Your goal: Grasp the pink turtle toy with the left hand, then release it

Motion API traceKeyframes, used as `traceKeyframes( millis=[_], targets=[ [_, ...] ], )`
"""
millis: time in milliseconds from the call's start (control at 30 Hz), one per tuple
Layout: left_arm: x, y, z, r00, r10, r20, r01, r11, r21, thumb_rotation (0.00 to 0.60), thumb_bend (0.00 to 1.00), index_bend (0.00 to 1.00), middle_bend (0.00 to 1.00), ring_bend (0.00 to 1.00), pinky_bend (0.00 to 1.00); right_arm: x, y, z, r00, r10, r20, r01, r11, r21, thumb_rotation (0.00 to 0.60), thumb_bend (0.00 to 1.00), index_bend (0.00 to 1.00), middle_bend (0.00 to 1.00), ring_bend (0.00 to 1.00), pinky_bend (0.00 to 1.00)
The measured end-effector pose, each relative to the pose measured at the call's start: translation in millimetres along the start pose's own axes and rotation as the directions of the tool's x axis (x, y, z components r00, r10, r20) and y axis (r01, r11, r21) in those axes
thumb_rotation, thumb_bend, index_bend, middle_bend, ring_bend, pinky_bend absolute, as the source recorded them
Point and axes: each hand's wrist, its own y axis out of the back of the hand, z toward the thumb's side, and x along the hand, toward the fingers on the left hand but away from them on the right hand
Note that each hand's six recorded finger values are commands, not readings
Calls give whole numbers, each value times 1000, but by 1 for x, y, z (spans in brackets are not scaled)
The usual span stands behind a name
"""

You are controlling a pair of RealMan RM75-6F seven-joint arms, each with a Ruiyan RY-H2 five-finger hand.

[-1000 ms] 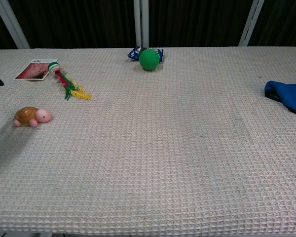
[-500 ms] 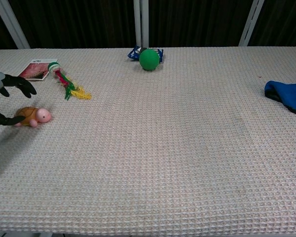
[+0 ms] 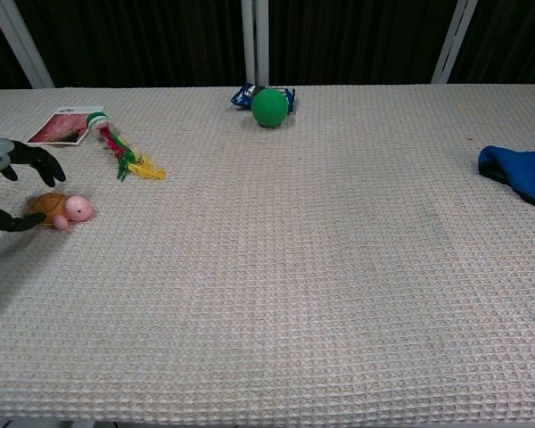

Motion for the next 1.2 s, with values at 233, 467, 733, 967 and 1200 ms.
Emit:
traceKeyframes(
  millis=[233,467,733,967,1200],
  targets=[
    [7,-6,-2,1000,-4,-10,4,1000,24,600,348,432,444,183,302,-2,0,-2,1000,0,11,0,1000,2,600,240,0,0,0,0],
    [12,-7,-3,1000,13,-13,-12,999,49,600,349,638,641,365,369,-3,-3,-2,1000,10,14,-10,1000,0,600,241,0,0,0,0],
    [17,-9,0,999,37,0,-37,997,74,600,398,715,712,450,379,-3,-1,-4,1000,5,20,-5,1000,-2,600,241,0,0,0,0],
    [11,-5,7,999,8,51,-12,997,75,600,251,370,355,162,279,-2,-2,-5,1000,8,21,-8,1000,-4,600,241,0,0,0,0],
    [3,4,11,995,-21,96,14,997,74,600,172,234,187,52,211,0,-3,-5,1000,14,21,-14,1000,-5,600,242,0,5,0,0]
  ],
)
